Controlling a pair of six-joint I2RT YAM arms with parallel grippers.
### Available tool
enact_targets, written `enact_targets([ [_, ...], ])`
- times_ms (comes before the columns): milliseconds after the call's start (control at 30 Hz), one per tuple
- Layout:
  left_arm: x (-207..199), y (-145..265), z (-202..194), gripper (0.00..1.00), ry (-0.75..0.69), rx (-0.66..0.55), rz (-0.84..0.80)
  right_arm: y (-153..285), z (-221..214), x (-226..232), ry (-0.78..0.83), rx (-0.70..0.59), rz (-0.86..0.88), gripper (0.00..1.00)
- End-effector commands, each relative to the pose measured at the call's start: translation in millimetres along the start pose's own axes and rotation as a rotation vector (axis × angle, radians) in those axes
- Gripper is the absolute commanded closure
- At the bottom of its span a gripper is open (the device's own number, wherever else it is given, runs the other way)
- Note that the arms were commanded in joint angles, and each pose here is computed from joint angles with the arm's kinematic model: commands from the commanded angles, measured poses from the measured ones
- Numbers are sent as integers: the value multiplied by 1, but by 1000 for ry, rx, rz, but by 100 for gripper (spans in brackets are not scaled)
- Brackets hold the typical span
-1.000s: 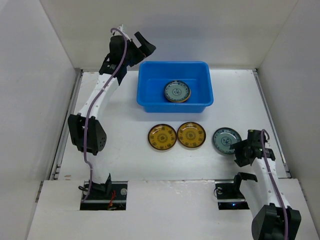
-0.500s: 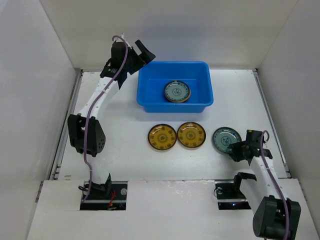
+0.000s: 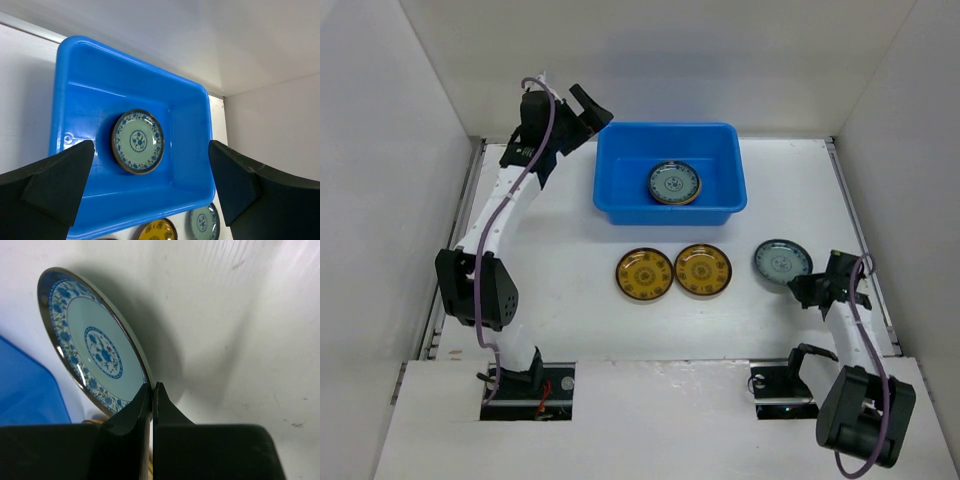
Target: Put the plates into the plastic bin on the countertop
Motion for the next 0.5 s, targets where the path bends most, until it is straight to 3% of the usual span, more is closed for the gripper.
enact_targets([
  [0,-14,28,16,0,-14,-67,-51,19,34,18,-4,-126,29,100],
  [267,9,47,14,0,-3,-95,2,62,92,77,-8,-282,121,100],
  [467,35,62,-3,0,-2,-102,79,107,121,166,115,-362,332,100],
])
Point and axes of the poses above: each gripper's point midway between its finger pads, its own y axis back along the fingers, its own x axis along the line the jaws close on, z = x × y, the point moved 6 cm from there along y, back along the fingers, and after that the axes turned 10 degrees about y, right-handed, at the moved point
